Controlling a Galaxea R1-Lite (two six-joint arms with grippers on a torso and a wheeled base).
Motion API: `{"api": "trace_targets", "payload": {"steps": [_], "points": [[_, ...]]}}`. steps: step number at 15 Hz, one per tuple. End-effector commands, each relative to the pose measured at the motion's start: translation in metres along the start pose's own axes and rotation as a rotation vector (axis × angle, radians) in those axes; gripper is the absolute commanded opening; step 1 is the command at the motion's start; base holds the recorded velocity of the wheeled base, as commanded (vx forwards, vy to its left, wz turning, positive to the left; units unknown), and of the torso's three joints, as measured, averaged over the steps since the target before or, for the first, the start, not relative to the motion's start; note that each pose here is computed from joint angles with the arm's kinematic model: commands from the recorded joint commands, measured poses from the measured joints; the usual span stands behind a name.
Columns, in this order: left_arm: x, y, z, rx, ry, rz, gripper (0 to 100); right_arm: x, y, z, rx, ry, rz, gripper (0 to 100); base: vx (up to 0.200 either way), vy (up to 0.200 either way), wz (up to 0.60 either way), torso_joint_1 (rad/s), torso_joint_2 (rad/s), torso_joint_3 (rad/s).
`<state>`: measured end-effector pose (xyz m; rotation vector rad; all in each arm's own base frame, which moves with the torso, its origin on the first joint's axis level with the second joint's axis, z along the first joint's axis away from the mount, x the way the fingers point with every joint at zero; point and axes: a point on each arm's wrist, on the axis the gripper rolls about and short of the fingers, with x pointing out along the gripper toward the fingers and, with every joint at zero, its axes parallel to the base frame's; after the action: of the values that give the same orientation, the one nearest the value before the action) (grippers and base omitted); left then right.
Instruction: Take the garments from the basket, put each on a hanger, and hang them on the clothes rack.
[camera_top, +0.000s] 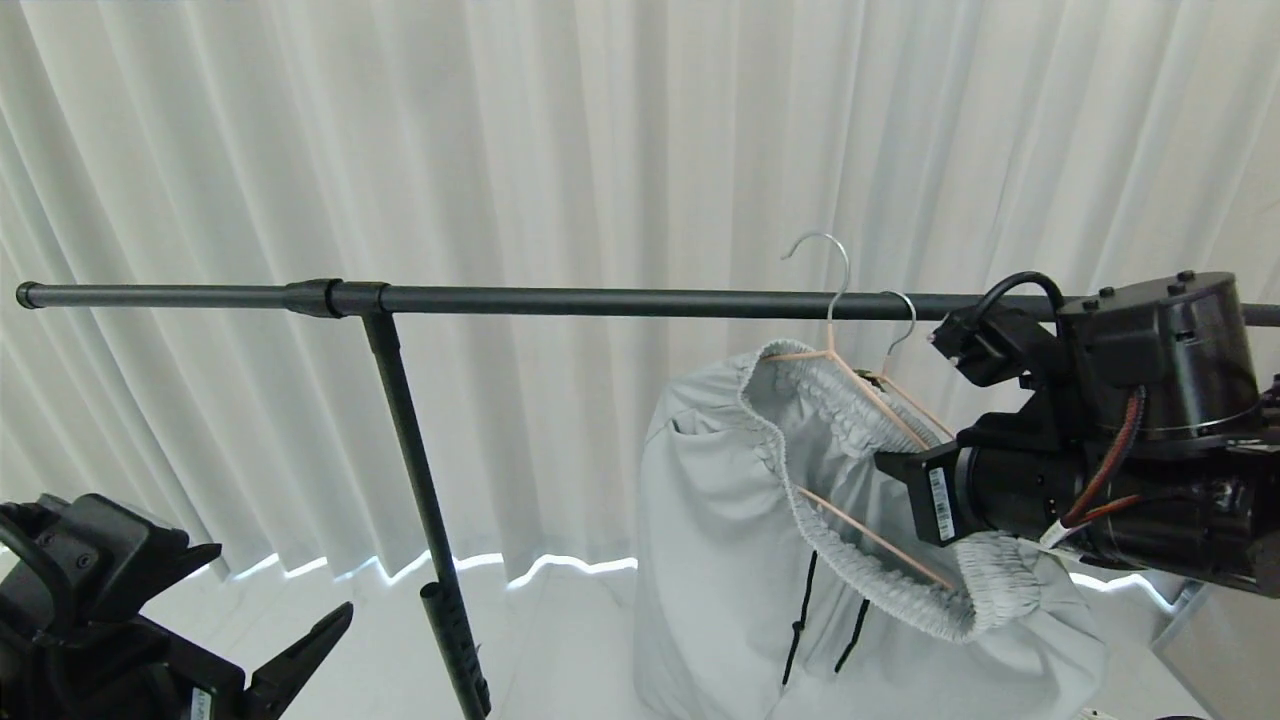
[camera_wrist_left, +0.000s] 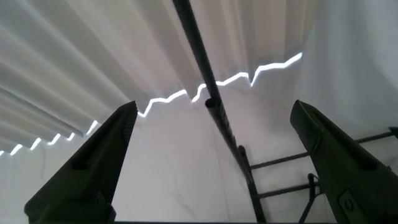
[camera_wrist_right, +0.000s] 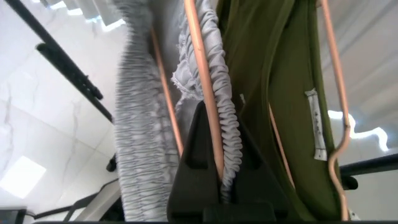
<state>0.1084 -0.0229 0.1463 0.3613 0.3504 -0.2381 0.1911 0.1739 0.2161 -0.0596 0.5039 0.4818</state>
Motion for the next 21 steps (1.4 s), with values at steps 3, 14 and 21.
{"api": "trace_targets", "payload": {"steps": [3, 14, 21], "points": [[-0.006, -0.007, 0.001, 0.024, -0.042, -0.049, 100, 0.033, 0.003, 0.002, -0.004, 0.048, -0.023, 0, 0.0, 0.0, 0.0, 0.0, 0.0, 0.0], [-0.015, -0.01, -0.007, 0.027, -0.067, -0.058, 100, 0.072, 0.003, 0.001, -0.004, 0.077, -0.05, 0, 0.0, 0.0, 0.0, 0.0, 0.0, 0.0], [-0.017, -0.01, -0.006, 0.028, -0.08, -0.06, 100, 0.071, 0.006, 0.01, -0.002, 0.048, -0.042, 0, 0.0, 0.0, 0.0, 0.0, 0.0, 0.0]]}}
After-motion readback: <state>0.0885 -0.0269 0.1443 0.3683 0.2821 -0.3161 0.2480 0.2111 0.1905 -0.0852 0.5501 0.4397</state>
